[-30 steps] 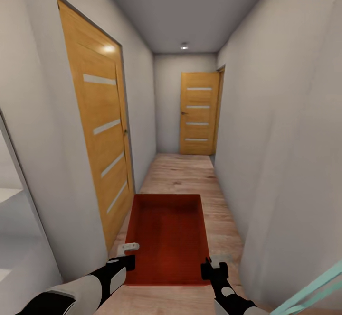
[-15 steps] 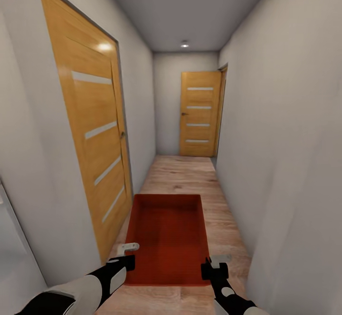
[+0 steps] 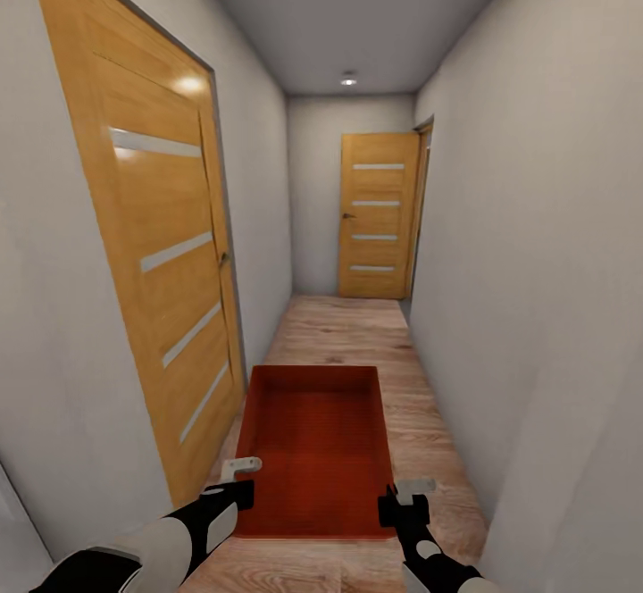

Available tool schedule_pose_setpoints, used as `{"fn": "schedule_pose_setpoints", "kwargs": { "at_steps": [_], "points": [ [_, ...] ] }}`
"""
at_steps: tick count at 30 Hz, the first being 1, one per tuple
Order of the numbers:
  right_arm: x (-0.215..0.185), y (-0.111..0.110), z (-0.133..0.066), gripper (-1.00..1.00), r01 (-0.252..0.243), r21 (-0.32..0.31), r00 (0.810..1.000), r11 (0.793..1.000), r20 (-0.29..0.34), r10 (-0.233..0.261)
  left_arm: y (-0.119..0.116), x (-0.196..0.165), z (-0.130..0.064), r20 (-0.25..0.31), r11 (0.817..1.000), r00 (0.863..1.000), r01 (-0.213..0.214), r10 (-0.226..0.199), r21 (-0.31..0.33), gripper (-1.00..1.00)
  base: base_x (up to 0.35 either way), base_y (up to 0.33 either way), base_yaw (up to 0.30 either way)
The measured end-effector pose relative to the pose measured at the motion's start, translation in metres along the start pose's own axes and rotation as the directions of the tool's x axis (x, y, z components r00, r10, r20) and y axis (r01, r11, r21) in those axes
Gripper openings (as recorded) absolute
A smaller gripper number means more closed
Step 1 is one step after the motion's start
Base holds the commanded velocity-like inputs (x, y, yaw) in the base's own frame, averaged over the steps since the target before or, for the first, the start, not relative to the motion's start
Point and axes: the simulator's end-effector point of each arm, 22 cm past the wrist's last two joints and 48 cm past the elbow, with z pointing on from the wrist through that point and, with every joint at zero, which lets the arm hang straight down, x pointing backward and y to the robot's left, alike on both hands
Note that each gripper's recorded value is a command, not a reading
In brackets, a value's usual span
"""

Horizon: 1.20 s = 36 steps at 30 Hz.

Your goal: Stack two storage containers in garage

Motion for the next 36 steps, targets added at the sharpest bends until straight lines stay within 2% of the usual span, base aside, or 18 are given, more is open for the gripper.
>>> {"fn": "schedule_pose_setpoints", "kwargs": {
  "at_steps": [20,36],
  "points": [
    [-0.0006,-0.0002,0.0001,-1.0,0.001,0.0,1.0,1.0,0.002,-0.001,-0.0002,-0.0001,0.0,0.002,1.0,1.0,0.002,-0.002,0.0,-1.0,0.323,0.0,-0.001],
    [-0.0007,0.0001,0.0001,-1.0,0.002,0.0,1.0,1.0,0.002,-0.002,0.0001,-0.0002,0.0,0.002,1.0,1.0,0.002,-0.002,0.0,-1.0,0.323,0.0,-0.151]
  ]
}}
